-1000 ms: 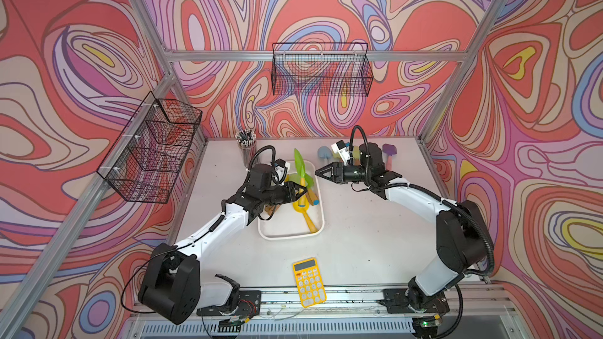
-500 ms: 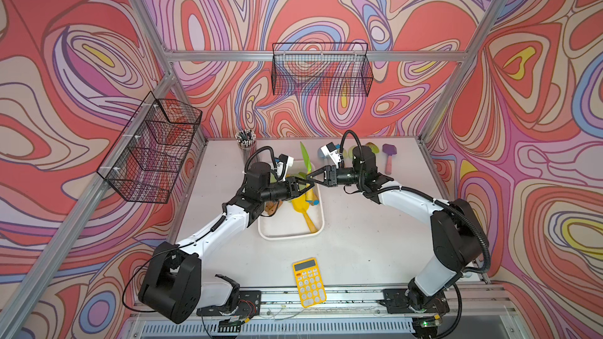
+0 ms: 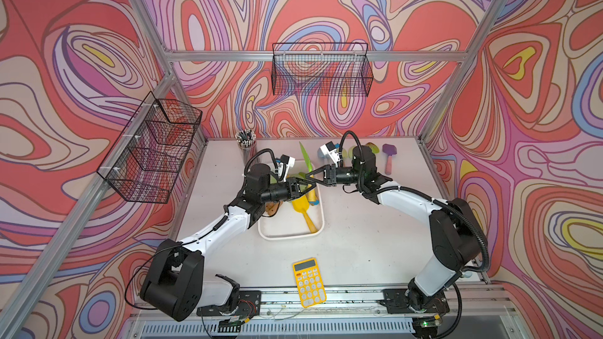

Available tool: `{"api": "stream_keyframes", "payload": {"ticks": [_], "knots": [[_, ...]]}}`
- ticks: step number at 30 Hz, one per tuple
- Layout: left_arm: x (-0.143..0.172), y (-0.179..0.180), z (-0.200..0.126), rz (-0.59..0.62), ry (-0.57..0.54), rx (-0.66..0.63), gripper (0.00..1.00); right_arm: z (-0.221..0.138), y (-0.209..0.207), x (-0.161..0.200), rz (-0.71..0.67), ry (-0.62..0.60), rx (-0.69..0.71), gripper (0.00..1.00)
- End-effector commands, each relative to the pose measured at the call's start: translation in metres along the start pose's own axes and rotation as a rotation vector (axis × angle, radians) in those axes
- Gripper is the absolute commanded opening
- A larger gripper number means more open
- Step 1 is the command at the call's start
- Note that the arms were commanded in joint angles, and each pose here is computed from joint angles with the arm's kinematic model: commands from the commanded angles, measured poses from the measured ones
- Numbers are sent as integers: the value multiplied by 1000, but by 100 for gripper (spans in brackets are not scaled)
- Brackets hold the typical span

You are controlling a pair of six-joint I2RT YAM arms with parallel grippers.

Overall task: Take the shovel out of the storage box
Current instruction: Place the shovel at the corner of the board.

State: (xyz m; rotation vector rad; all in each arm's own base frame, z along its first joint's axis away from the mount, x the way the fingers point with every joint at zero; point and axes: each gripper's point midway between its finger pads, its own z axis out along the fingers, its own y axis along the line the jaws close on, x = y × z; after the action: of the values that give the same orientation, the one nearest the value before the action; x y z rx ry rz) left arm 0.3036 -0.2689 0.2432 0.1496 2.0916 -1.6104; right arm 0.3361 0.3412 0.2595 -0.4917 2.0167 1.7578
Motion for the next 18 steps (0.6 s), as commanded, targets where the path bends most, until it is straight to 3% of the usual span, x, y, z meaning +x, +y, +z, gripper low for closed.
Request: {"api": "stream_keyframes", "payload": {"ticks": [1, 3, 6, 18], "knots": [[-2, 3, -3, -1, -9, -22, 27, 3, -3, -3, -43, -18, 12, 12], [-3, 10, -8, 4, -20, -72, 42, 3, -4, -4, -46, -19, 25, 12], [-7, 21, -19, 14, -54, -148, 49, 2, -6, -4, -49, -18, 47, 12], [-4, 77, -63, 62, -45, -586, 51, -14, -47, -17, -30, -37, 265, 11]]}}
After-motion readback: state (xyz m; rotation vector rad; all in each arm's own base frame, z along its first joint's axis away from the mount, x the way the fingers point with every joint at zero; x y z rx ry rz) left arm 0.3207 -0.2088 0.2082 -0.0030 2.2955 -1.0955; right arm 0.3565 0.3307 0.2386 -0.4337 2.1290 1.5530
